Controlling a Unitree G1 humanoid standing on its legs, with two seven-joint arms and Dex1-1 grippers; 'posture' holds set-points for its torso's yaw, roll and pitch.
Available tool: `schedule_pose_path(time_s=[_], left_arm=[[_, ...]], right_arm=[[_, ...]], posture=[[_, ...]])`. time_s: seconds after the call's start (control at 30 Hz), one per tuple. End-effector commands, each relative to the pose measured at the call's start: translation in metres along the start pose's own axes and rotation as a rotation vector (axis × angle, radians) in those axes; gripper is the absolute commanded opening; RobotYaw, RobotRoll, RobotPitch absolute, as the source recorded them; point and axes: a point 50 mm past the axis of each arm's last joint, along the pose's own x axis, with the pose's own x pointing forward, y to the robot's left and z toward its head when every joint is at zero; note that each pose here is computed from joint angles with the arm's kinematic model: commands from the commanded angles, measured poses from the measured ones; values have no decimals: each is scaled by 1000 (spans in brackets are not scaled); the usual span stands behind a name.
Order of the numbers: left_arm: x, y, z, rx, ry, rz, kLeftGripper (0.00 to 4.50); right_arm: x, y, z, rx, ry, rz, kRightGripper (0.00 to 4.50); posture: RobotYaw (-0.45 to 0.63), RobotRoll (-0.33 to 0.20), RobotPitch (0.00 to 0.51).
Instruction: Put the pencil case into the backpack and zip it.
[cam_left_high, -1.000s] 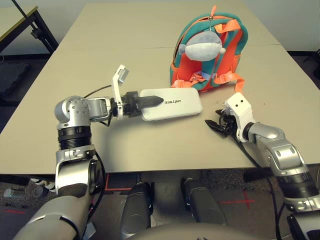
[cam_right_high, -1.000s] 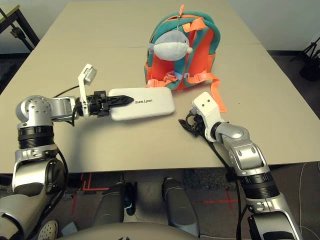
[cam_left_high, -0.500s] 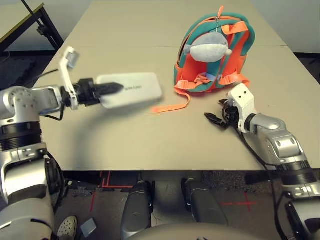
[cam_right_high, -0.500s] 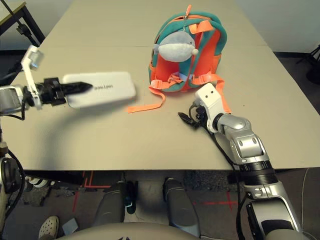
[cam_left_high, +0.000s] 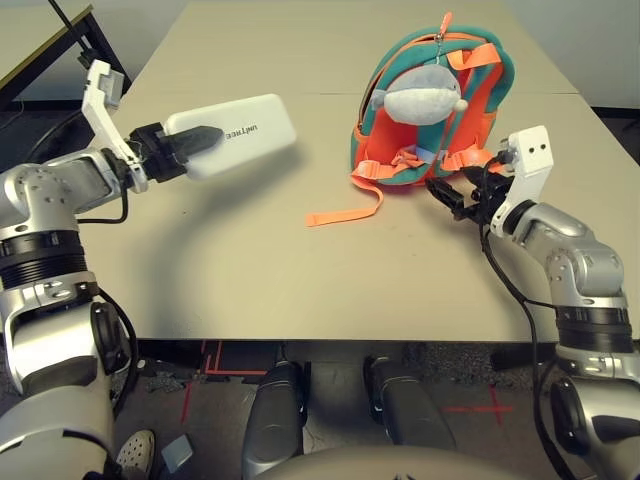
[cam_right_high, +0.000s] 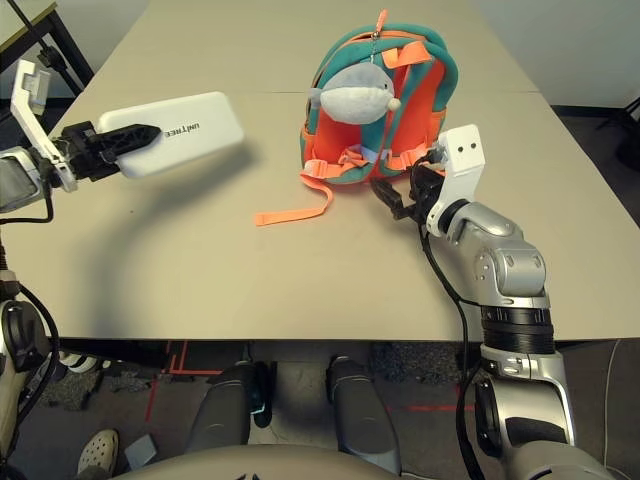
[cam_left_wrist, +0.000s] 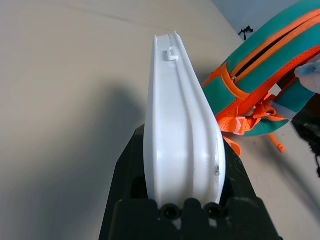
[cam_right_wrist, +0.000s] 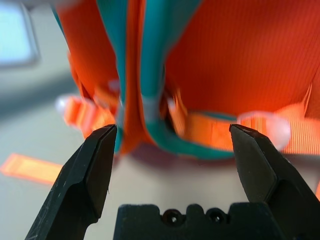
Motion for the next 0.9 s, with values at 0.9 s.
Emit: schedule_pose_path(time_s=[0.9], left_arm=[[38, -18, 10, 110, -169, -89, 1194]], right_arm=[[62, 21, -5, 35, -134, 20, 3880]], posture=[[-138, 0, 103]])
